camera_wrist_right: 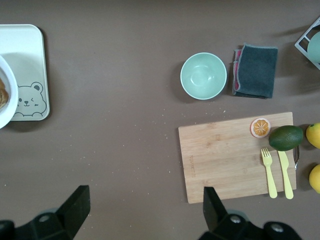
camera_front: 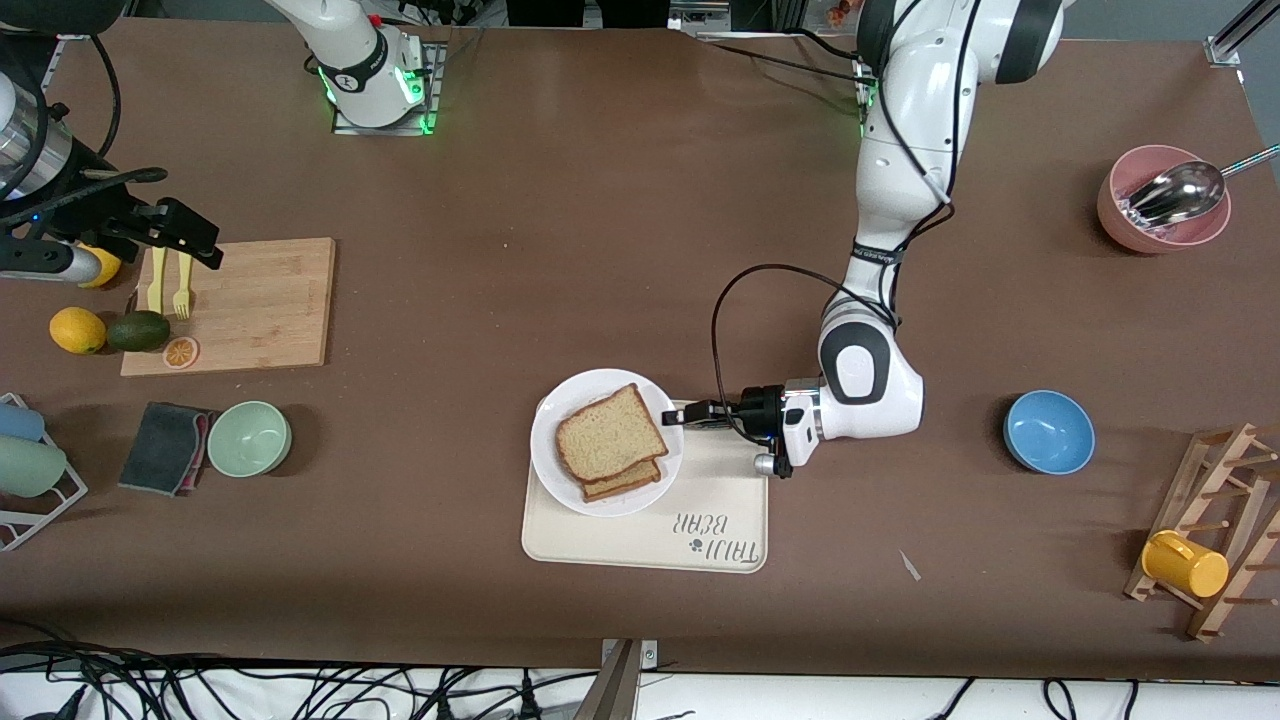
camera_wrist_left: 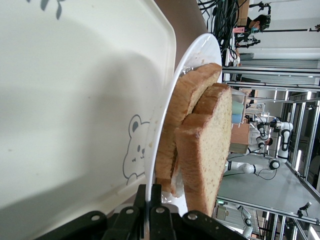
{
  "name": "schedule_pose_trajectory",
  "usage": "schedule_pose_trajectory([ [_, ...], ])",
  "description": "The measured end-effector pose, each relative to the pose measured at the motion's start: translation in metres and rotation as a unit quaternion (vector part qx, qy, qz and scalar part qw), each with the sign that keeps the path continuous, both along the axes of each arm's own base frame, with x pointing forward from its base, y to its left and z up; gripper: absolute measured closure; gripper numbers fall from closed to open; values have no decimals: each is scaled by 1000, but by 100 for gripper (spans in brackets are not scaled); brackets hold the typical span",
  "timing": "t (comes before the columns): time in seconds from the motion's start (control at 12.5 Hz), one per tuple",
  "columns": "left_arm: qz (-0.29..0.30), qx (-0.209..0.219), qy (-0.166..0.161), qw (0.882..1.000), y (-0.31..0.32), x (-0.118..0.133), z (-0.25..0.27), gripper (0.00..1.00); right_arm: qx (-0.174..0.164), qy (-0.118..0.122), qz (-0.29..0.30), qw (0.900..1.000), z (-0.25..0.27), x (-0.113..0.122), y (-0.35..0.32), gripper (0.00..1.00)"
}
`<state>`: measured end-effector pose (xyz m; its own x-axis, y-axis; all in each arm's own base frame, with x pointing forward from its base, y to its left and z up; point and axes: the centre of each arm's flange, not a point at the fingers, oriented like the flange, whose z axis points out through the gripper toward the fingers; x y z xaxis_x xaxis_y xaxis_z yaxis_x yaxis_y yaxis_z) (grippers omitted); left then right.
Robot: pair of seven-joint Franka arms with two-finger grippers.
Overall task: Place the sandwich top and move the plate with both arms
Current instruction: 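Slide the plate with the left gripper onto the bear tray, then open the left gripper and draw it back from the plate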
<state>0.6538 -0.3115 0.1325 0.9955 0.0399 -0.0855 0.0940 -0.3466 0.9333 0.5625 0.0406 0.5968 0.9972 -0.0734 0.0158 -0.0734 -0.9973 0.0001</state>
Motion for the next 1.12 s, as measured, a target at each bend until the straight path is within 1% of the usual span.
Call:
schedule_pose_trajectory([
  [0.4,9,25,-9,1000,10,6,-7,95,0,0,0,1000,0,0,0,0],
  [0.88,4,42,-9,999,-7,-4,-19,94,-1,0,0,1000,0,0,0,0],
  [0.96,1,42,-9,999,-11,-6,-20,92,-1,0,0,1000,0,0,0,0],
  [1.12,-5,41,-12,999,-19,-9,-18,72,-2,0,0,1000,0,0,-1,0],
])
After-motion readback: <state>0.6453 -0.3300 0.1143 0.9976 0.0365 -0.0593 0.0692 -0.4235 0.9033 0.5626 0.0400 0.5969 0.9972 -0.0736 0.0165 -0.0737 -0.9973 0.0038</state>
